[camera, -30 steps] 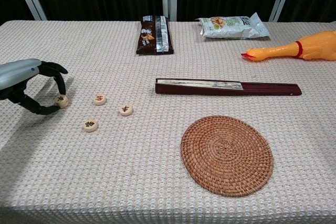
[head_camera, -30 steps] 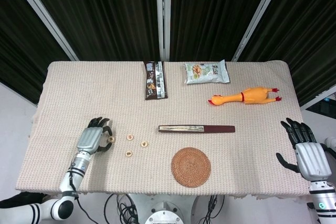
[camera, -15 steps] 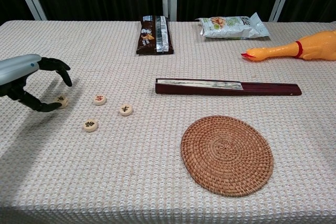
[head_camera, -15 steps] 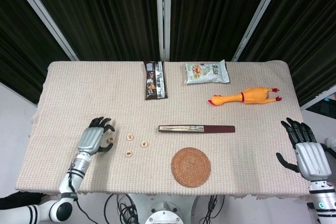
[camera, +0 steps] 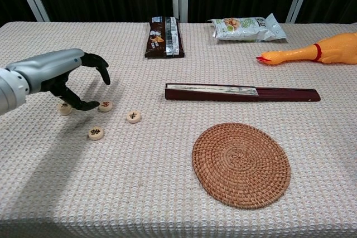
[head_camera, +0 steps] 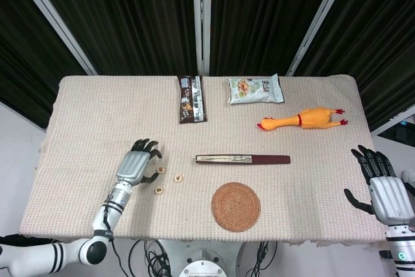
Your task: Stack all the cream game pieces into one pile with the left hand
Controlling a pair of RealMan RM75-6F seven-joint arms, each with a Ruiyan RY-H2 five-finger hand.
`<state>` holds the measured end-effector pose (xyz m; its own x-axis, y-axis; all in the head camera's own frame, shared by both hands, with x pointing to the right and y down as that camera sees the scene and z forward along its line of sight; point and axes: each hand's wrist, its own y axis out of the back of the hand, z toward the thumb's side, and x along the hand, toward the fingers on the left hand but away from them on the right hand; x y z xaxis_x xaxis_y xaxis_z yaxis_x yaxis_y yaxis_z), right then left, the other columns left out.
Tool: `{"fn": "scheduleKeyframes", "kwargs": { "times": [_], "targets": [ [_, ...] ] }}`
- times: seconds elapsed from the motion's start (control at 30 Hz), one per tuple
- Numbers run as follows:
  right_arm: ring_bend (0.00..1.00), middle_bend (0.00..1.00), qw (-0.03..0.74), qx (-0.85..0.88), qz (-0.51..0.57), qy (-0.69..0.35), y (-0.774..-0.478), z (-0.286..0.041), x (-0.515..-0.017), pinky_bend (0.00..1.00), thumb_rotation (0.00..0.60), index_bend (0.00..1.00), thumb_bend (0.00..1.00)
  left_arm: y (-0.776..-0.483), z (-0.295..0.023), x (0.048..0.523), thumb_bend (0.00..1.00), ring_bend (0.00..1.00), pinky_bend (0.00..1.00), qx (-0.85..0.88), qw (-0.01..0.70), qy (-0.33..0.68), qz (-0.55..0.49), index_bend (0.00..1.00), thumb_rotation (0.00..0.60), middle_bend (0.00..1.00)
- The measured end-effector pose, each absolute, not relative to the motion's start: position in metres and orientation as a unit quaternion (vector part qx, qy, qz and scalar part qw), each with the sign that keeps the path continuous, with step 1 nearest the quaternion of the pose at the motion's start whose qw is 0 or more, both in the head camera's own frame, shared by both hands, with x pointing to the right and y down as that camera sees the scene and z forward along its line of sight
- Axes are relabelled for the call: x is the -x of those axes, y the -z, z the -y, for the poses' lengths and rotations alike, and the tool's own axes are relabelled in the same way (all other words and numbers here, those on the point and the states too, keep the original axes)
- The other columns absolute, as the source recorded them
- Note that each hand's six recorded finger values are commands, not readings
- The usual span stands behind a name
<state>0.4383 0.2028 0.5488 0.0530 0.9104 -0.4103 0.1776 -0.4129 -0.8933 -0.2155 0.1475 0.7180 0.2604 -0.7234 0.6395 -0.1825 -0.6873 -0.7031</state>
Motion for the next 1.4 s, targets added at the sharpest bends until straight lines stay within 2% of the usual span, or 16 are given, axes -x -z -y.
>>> {"fn": "scheduleKeyframes", "kwargs": {
  "times": [0.2,0.47,0.8,1.4],
  "targets": [
    [0.00,0.00,0.336,0.643,0.428,-0.540,-0.547,-0.202,-0.441,0.00,0.600,0.00,0.24,-0.731,-0.148,0.216,0.28,0.00,0.00,0.745,0.249,0.544,-0.295,0.38,0.600,0.12],
    [0.00,0.00,0.335,0.643,0.427,-0.540,-0.547,-0.201,-0.441,0.00,0.600,0.00,0.24,-0.732,-0.149,0.217,0.28,0.00,0.00,0.744,0.250,0.544,-0.296,0.44,0.600,0.12],
    [0.00,0.00,0.334,0.643,0.423,-0.543,-0.549,-0.202,-0.440,0.00,0.600,0.00,0.24,-0.738,-0.151,0.216,0.28,0.00,0.00,0.748,0.241,0.542,-0.296,0.44,0.600,0.12],
    [0.00,0.00,0.332,0.642,0.423,-0.546,-0.550,-0.201,-0.441,0.00,0.600,0.00,0.24,-0.739,-0.151,0.214,0.28,0.00,0.00,0.751,0.236,0.539,-0.299,0.49,0.600,0.12]
  ]
}}
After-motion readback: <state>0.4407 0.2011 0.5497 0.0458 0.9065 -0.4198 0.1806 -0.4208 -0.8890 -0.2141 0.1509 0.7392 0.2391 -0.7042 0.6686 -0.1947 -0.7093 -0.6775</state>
